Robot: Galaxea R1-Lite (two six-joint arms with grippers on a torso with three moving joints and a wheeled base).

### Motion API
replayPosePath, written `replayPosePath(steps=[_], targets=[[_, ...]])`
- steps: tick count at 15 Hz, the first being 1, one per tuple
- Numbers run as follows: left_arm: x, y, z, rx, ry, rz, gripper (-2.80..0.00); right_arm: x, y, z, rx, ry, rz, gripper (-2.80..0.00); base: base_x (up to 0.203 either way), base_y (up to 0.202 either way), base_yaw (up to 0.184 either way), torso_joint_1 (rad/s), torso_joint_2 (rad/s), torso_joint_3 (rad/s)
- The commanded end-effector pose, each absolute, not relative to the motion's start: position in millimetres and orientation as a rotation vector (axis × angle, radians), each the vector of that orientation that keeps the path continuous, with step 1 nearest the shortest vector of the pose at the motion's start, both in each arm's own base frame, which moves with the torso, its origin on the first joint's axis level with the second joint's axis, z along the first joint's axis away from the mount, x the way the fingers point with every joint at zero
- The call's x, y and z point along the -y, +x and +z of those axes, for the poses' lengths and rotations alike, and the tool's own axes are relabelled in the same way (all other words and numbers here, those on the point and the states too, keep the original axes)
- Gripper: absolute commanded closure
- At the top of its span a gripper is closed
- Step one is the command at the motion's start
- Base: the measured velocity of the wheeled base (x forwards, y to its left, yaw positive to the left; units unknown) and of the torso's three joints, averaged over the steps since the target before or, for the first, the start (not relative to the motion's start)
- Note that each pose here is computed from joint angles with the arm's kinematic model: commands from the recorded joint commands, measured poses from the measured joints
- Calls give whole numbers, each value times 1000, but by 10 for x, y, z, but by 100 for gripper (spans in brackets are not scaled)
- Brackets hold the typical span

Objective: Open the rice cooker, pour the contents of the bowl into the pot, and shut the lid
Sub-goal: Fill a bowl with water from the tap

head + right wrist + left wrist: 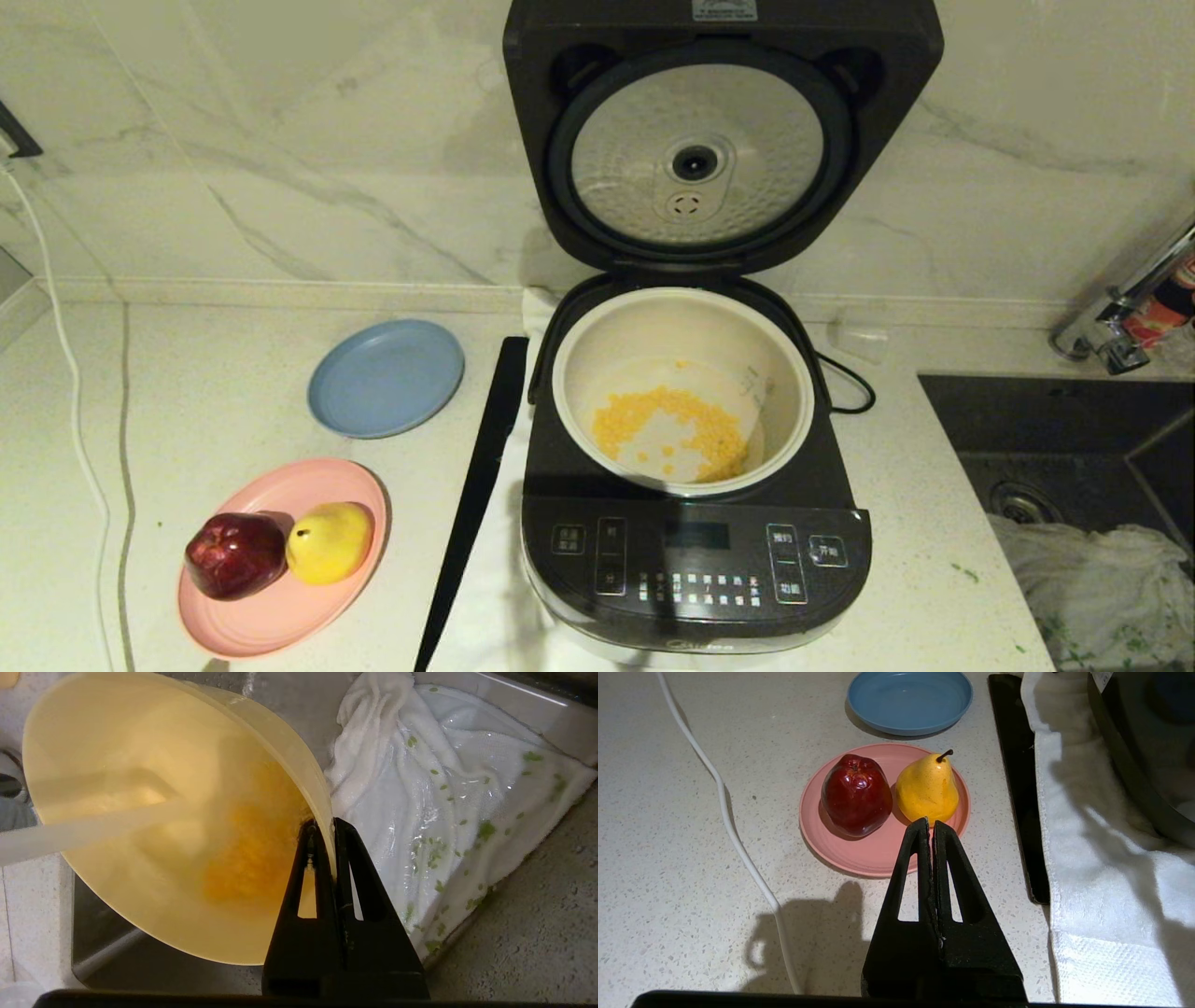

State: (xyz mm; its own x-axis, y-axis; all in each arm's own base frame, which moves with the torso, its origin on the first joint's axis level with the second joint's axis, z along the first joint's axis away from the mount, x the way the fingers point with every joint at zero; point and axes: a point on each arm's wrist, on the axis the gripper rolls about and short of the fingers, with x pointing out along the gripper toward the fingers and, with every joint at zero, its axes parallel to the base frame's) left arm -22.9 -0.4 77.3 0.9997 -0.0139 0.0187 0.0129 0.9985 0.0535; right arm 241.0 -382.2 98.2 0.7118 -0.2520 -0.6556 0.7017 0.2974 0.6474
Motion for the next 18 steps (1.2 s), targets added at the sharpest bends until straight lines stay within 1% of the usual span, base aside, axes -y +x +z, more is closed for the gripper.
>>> replayPosePath(steps=[1, 5, 10, 14, 18], targets=[[4, -222, 752, 11, 53, -13, 0, 3818, 2432, 948, -488, 1104, -663, 0, 0, 0, 0, 0, 0, 0], [4, -222, 752, 11, 54, -14, 0, 3740, 2385, 1024, -498, 1109, -664, 0, 0, 0, 0, 0, 0, 0], [4, -222, 750, 10, 54, -13, 0, 3322, 2243, 1247, -563, 1079, -632, 0, 0, 0, 0, 0, 0, 0], [4, -222, 751, 11, 53, -12, 0, 2747, 2101, 1444, -632, 988, -554, 0, 0, 0, 0, 0, 0, 0], [4, -222, 752, 11, 54, -13, 0, 1946, 2003, 1752, -674, 885, -416, 0, 0, 0, 0, 0, 0, 0]])
